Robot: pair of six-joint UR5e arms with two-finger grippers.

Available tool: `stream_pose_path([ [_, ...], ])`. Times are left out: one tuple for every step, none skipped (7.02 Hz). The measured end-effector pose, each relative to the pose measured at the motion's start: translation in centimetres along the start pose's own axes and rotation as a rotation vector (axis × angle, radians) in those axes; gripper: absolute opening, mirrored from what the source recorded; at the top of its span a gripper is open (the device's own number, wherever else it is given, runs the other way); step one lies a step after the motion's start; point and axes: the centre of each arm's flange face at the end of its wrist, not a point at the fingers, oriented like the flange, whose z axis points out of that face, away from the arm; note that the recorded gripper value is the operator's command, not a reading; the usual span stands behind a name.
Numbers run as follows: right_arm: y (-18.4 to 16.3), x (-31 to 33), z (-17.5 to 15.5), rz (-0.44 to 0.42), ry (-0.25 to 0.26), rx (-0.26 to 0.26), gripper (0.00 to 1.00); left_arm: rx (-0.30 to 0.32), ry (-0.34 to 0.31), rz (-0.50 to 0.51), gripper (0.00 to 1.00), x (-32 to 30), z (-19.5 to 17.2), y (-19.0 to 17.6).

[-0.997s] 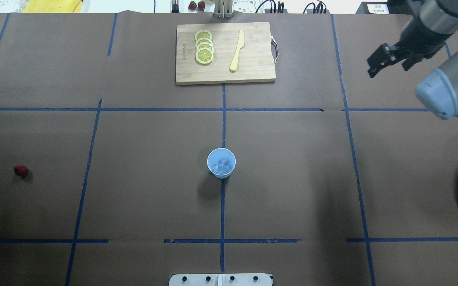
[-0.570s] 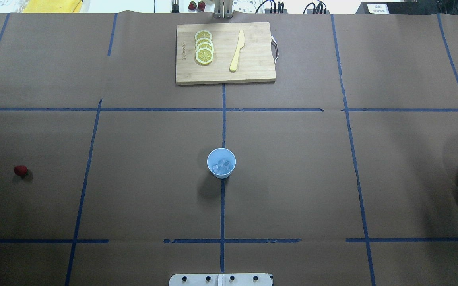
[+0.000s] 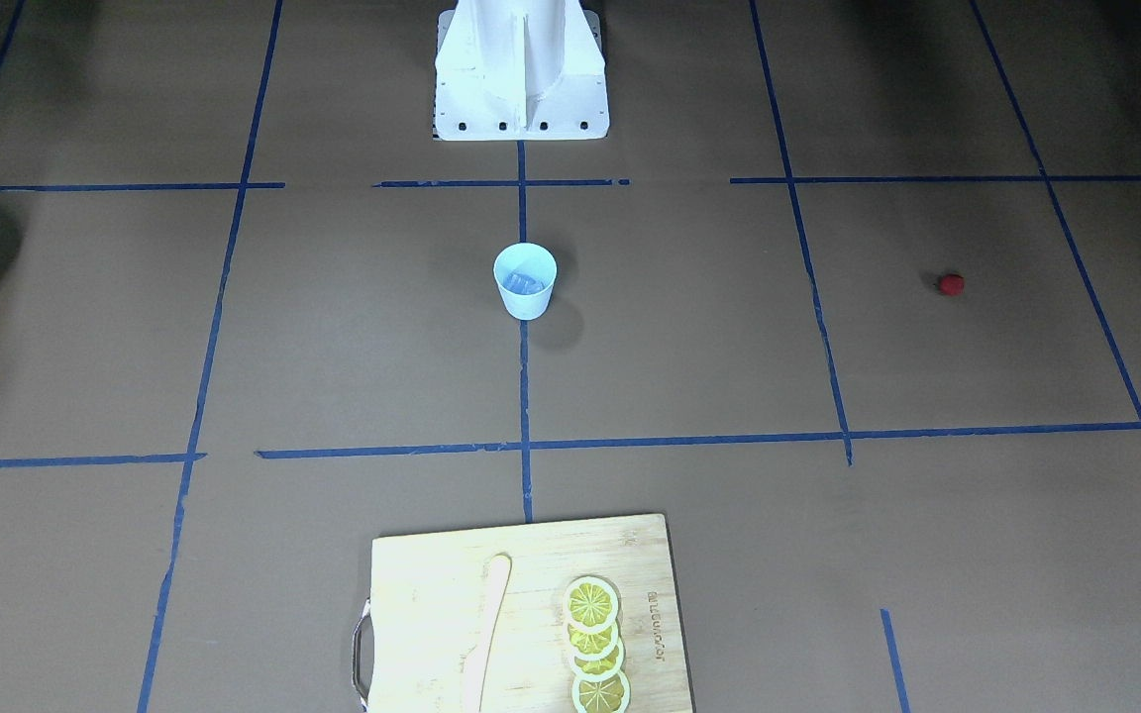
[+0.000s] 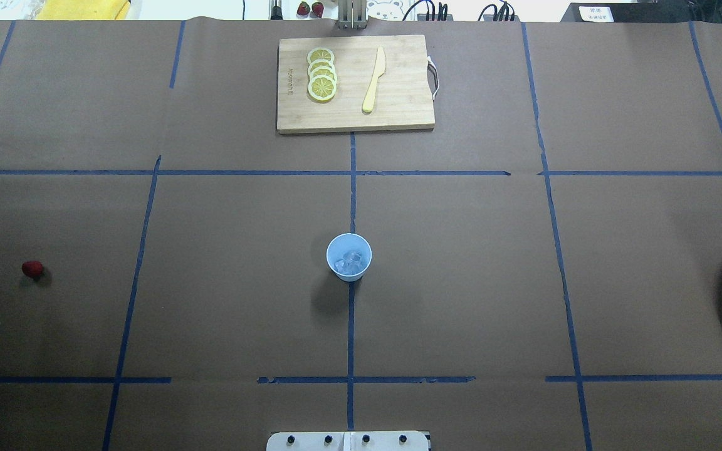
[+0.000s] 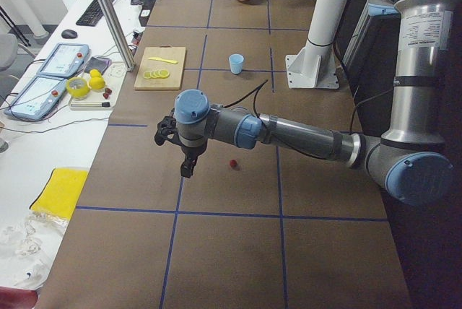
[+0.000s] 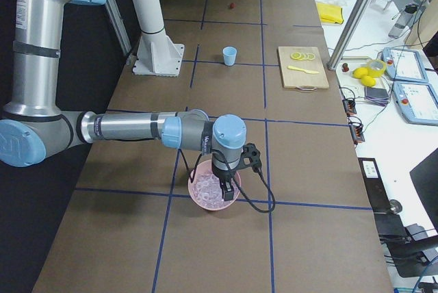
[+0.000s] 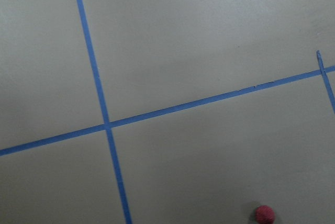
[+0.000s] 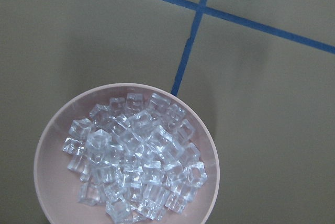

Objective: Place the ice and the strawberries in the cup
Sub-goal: 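Lower the left gripper toward the red strawberry on the table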

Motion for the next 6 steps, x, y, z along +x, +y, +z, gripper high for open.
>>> stream_pose_path([
  [0.6, 0.2, -0.2, 0.033, 0.002, 0.006, 1.0, -0.019, -0.018, -0.027, 1.0, 2.6, 1.1, 0.1],
  [0.8, 0.2, -0.3, 0.047, 0.003, 0.01, 1.0, -0.036, -0.049, -0.051, 1.0, 5.1, 2.8, 0.8],
  [0.9, 0.1, -0.3, 0.051, 0.003, 0.012, 1.0, -0.041, -0.064, -0.078, 1.0, 7.2, 5.0, 2.1],
  [0.9, 0.2, -0.3, 0.052, 0.003, 0.012, 1.0, -0.036, -0.077, -0.107, 1.0, 8.9, 7.8, 3.9],
  [0.9, 0.2, -0.3, 0.052, 0.003, 0.012, 1.0, -0.031, -0.087, -0.129, 1.0, 10.4, 10.8, 5.7],
  [1.0, 0.2, -0.3, 0.053, 0.003, 0.011, 1.0, -0.031, -0.092, -0.139, 1.0, 11.2, 13.6, 7.0],
])
